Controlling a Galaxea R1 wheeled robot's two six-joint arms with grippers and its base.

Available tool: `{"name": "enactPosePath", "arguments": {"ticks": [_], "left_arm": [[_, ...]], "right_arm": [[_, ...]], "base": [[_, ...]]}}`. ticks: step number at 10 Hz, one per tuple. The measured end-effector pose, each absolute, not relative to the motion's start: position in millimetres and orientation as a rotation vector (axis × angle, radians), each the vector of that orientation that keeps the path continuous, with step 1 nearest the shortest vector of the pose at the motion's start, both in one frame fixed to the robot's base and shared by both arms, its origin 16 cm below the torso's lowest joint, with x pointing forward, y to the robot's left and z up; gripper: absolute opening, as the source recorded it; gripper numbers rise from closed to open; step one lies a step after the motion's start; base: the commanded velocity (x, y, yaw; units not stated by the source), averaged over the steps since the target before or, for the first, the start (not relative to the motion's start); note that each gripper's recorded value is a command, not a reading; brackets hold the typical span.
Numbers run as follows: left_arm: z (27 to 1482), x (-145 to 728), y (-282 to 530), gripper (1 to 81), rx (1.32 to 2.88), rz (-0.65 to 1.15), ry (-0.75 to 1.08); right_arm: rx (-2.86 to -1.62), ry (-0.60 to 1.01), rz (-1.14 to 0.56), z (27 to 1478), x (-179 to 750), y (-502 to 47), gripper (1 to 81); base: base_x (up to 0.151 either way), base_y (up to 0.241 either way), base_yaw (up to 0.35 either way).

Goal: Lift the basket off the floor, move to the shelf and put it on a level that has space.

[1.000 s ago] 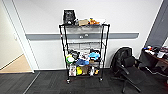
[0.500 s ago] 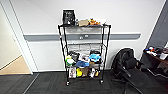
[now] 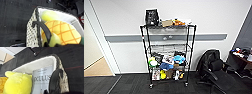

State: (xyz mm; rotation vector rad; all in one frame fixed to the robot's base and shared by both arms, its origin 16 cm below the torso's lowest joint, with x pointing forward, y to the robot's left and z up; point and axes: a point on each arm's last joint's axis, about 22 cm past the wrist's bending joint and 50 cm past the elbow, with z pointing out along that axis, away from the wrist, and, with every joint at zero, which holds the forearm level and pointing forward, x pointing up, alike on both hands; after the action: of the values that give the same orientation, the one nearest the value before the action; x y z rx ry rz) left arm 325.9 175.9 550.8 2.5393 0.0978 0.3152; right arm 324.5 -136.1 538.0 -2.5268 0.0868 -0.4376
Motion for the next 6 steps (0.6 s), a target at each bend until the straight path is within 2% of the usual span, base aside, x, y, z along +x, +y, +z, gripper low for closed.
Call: {"name": "enactPosePath", "arguments": {"ticks": [6], "left_arm": [[550.7,326.3,177.4,1.0,2.541,0.317,0.1]], "right_arm": [[-2.527,0.085,-0.439,538.2,324.9,-136.1,1.0]], "base": [[0.151,0.0,0.0]]}}
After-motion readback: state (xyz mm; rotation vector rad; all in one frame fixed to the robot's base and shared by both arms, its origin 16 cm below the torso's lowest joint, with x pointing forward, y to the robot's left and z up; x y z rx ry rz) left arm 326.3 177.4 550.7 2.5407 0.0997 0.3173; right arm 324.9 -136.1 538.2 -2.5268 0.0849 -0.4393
